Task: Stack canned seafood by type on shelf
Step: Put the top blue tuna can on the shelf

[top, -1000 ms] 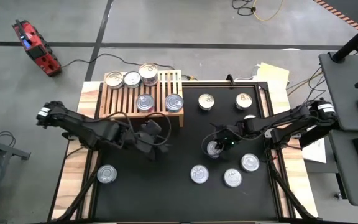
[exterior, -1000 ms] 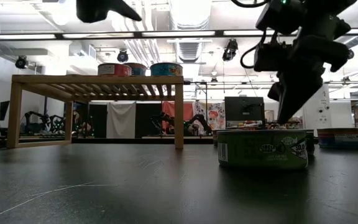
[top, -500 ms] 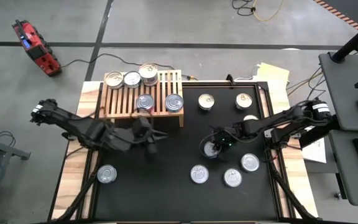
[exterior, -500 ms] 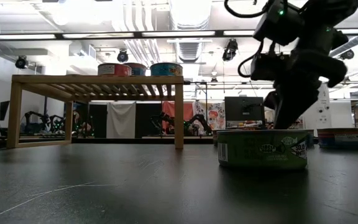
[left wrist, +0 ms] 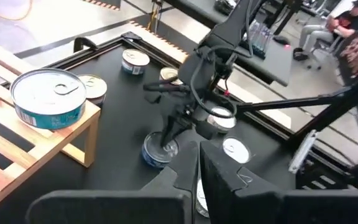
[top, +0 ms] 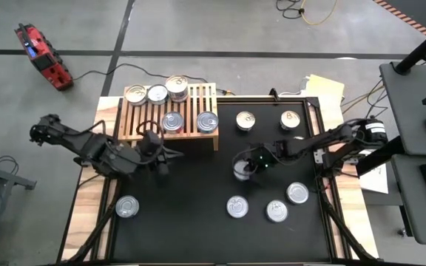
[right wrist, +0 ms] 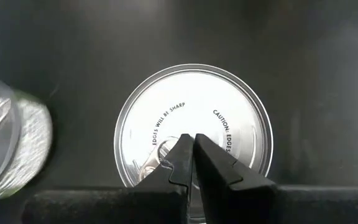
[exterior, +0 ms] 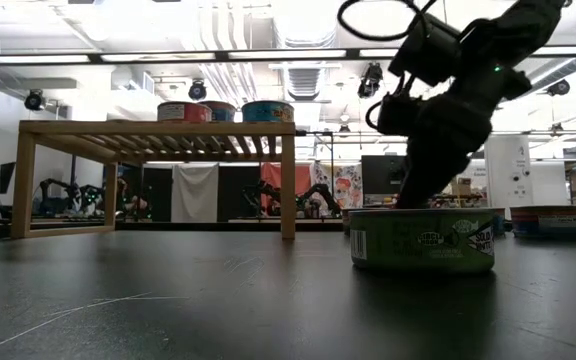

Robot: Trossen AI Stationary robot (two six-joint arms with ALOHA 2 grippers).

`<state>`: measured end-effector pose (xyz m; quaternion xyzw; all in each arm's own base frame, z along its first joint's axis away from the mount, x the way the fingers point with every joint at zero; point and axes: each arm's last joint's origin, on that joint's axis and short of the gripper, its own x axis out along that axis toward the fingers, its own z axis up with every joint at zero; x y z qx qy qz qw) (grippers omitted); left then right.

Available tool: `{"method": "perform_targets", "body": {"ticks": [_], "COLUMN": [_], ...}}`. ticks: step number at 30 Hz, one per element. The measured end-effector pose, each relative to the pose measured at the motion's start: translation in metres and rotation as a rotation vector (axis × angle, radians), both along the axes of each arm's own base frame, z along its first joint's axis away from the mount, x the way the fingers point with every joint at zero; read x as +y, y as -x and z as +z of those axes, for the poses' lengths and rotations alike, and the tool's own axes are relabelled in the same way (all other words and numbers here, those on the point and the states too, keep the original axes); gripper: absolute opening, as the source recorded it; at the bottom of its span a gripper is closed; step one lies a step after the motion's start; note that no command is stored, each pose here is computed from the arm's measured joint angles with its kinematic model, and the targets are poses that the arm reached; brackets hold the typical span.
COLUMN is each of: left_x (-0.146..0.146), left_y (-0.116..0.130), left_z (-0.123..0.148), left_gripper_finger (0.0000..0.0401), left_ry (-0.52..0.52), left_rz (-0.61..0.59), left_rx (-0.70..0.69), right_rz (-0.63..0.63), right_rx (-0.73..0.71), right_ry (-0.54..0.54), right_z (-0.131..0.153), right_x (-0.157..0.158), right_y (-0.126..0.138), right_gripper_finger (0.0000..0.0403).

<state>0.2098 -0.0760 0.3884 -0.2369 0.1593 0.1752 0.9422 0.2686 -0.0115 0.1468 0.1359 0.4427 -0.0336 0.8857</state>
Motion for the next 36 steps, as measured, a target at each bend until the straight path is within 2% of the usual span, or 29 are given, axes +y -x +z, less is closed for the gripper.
{"method": "perform_targets", "body": {"ticks": [7,11,17,23,25,31,36], "left_x": [-0.013,-0.02,-0.033,-0.042,-0.04,-0.027,-0.027], "left_y": [-0.03,-0.046,-0.06,-0.066,-0.066,-0.06,-0.063], "left_z": [-0.024,-0.042,-0.075,-0.114,-0.129,-0.176,-0.185], "left_gripper_finger": [0.0,0.0,0.0,0.0,0.0,0.0,0.0], "left_ry": [-0.041,0.004,0.075,0.233,0.281,0.371,0.37], "left_rz": [0.025,0.061,0.08,-0.057,-0.06,0.056,0.043], "left_rx": [0.077,0.116,0.113,-0.06,-0.112,-0.066,-0.111], "right_rz": [0.0,-0.022,-0.169,-0.385,-0.427,-0.564,-0.66], "right_rx": [-0.034,-0.026,0.021,0.191,0.209,0.175,0.183], "right_ry": [-0.01,-0.031,-0.125,-0.237,-0.255,-0.343,-0.367], "right_z": [0.01,0.021,0.039,0.04,0.038,0.026,0.013], "right_x": [-0.013,-0.013,-0.015,-0.022,-0.024,-0.028,-0.03], "right_y": [-0.002,0.003,0.02,0.044,0.046,0.032,0.022], "right_gripper_finger": [0.0012,0.0012,0.0012,0.0012,0.0012,0.0012,0.0012]}}
